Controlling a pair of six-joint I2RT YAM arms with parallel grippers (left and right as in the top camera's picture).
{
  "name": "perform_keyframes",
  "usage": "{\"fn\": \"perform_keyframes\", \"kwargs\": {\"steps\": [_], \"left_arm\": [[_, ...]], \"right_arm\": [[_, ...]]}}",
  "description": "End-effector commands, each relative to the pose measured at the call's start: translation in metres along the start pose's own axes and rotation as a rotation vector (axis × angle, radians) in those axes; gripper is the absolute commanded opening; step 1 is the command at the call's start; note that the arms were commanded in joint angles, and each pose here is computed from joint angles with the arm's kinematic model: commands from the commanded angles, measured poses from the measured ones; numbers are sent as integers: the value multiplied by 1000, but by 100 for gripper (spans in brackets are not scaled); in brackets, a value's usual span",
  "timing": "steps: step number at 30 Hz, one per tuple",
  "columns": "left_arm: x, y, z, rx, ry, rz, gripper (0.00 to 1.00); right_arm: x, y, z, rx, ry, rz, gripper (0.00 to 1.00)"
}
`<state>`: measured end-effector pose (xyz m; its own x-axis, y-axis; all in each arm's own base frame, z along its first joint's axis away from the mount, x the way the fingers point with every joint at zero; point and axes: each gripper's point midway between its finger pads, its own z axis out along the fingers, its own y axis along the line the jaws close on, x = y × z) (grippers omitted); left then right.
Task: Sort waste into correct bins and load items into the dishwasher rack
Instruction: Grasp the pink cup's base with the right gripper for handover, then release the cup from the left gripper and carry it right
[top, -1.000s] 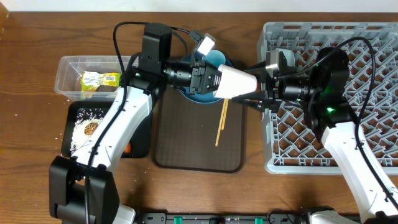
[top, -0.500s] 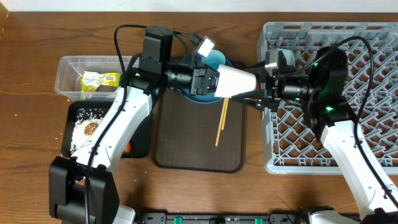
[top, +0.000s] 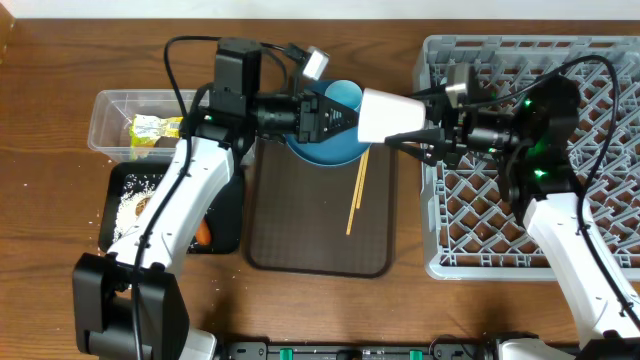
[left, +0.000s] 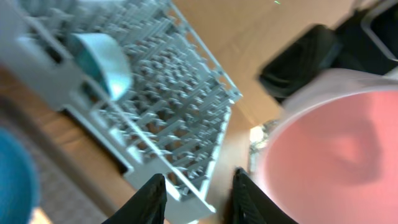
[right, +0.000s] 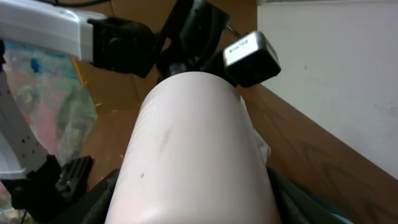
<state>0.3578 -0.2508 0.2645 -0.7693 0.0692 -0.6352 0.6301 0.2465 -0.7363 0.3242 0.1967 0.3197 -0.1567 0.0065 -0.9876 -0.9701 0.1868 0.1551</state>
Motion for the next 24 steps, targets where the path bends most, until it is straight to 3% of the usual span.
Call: {"fn": "perform_keyframes", "kwargs": {"steps": [1, 14, 24], "left_arm": [[0, 25, -4, -108, -25, -9, 36], [6, 51, -8, -254, -30, -68, 36], [11, 55, -10, -280, -19, -96, 36]], "right_arm": [[-9, 4, -6, -12, -8, 38, 22], [-12, -28, -48, 125, -41, 213, 12], [-12, -94, -142, 517, -163, 381, 8]]}}
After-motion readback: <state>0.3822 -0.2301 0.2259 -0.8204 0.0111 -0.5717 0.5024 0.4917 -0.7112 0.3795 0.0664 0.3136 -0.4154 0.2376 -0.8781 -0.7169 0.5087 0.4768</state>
